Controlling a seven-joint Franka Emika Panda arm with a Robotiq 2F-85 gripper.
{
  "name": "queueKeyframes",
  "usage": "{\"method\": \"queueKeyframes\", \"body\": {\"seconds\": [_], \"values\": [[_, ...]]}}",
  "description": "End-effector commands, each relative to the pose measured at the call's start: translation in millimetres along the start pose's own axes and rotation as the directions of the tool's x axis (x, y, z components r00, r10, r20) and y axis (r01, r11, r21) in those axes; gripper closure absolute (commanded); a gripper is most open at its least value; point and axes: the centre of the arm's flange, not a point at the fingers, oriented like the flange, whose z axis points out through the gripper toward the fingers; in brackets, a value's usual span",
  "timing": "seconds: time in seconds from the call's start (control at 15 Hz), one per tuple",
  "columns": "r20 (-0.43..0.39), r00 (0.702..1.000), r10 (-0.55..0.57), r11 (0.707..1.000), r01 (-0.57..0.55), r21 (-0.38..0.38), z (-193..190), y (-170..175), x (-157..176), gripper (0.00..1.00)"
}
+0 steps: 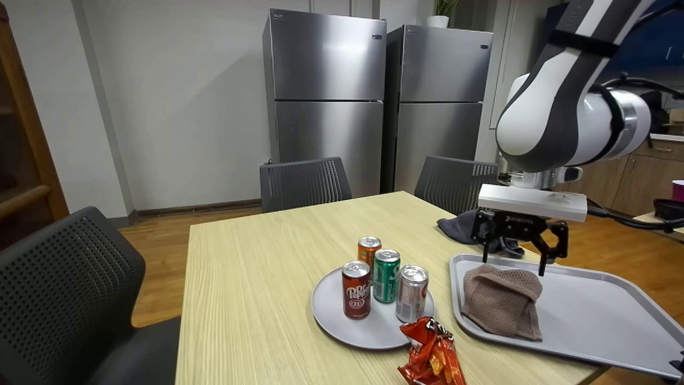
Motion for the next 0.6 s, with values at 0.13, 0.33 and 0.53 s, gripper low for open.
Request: {"method": "queueKeyframes", "body": {"seconds": [0.13,0.33,0.53], "values": [[0.03,0.994,0.106,0.994,-0.106,0.0,13,14,11,0.0],[0.035,0.986,0.165,0.986,-0.165,0.008,23,22,17,0.0],[0.035,0.979,0.202,0.979,-0.203,0.023,34,27,23,0.0]]}}
